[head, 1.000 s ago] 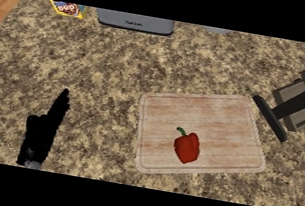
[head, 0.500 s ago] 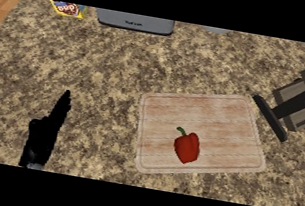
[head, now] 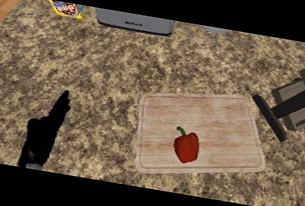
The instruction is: Pick the sweet potato from the cutting board and place it in the tiered basket
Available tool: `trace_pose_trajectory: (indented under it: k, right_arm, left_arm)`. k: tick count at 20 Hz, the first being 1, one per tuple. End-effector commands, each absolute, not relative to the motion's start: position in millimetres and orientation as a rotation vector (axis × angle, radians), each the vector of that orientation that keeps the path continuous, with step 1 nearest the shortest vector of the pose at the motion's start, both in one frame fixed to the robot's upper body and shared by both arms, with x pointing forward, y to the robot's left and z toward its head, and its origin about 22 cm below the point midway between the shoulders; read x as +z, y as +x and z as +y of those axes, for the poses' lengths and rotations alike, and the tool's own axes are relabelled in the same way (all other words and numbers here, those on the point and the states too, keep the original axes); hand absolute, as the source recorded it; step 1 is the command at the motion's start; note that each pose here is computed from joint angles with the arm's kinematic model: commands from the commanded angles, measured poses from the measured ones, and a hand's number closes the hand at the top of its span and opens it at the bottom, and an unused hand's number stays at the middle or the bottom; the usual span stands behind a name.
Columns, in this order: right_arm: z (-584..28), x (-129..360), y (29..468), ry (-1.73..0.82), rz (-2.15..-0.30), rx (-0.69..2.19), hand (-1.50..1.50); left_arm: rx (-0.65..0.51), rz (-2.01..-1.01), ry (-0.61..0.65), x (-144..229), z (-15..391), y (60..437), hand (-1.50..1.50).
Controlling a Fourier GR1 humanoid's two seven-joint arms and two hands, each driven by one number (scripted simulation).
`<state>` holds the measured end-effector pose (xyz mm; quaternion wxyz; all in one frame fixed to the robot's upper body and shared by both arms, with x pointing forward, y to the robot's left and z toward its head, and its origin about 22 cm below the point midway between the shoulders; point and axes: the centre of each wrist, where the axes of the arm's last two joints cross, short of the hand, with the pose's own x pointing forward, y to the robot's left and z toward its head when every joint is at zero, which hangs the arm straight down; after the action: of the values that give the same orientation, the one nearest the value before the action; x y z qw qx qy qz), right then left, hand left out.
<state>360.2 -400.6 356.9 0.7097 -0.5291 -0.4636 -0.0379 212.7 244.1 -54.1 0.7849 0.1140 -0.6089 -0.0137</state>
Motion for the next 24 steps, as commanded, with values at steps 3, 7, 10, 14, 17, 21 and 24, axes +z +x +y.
trace_pose_trajectory:
  k: [3,7,10,14,17,21,24]
  right_arm:
    - [-411,331,366,-1.007,-1.151,-0.285,-1.5]
    - [-410,349,359,-0.958,-1.311,-0.444,-1.5]
    - [-411,363,348,-1.006,-1.391,-0.528,-1.5]
    - [-437,386,316,-1.208,-1.378,-0.699,-1.5]
    - [-449,392,285,-1.314,-1.295,-0.769,-1.5]
    - [-478,414,218,-1.336,-1.269,-0.874,-1.5]
    - [-482,427,169,-1.307,-1.273,-0.931,-1.5]
  left_arm:
    - [-0.03,-1.308,0.246,-59,254,204,0.0]
    - [-0.018,-1.306,0.249,-48,240,221,0.0]
    - [-0.028,-1.302,0.26,-53,243,239,0.0]
    - [-0.023,-1.297,0.241,-52,247,207,0.0]
    - [-0.009,-1.275,0.26,-54,250,215,0.0]
    - [-0.01,-1.29,0.276,-54,260,204,0.0]
    - [0.029,-1.274,0.293,-54,262,201,0.0]
